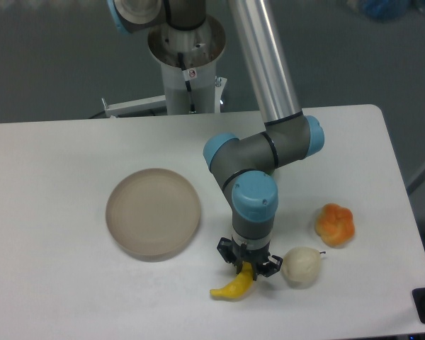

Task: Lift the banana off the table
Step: 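Lift the held banana up off the table toward the bun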

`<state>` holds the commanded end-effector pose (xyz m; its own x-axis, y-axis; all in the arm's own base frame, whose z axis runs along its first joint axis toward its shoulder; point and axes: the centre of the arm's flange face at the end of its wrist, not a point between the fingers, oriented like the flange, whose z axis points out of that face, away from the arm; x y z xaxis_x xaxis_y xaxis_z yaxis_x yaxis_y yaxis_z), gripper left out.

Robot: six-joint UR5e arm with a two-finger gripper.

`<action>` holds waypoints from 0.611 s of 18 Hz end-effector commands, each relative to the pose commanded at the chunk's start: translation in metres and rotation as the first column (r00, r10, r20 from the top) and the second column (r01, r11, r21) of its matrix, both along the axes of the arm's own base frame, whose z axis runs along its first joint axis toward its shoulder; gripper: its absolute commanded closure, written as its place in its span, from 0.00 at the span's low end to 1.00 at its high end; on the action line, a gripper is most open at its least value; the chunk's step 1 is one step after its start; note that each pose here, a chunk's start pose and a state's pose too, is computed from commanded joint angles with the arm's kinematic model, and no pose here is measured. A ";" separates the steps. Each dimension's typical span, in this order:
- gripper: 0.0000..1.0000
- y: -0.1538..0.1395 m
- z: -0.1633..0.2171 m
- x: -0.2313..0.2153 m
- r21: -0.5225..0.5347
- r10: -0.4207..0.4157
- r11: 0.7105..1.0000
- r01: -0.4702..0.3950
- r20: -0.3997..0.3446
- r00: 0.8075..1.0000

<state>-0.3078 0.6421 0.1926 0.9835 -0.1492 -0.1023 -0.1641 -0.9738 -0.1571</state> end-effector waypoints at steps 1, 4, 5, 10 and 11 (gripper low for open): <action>0.60 0.000 0.003 0.000 0.003 -0.003 1.000 0.003 -0.003 1.000; 0.61 0.000 0.036 -0.003 0.040 -0.005 0.999 0.006 -0.034 0.999; 0.61 -0.001 0.046 -0.005 0.052 -0.001 0.999 0.004 -0.044 0.999; 0.61 -0.031 0.105 -0.036 0.083 -0.062 0.994 0.072 -0.120 0.991; 0.61 -0.036 0.112 -0.039 0.086 -0.071 0.993 0.083 -0.131 0.989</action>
<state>-0.3473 0.6064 0.3050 0.9475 -0.2082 -0.2426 -0.2623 -0.9401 -0.2177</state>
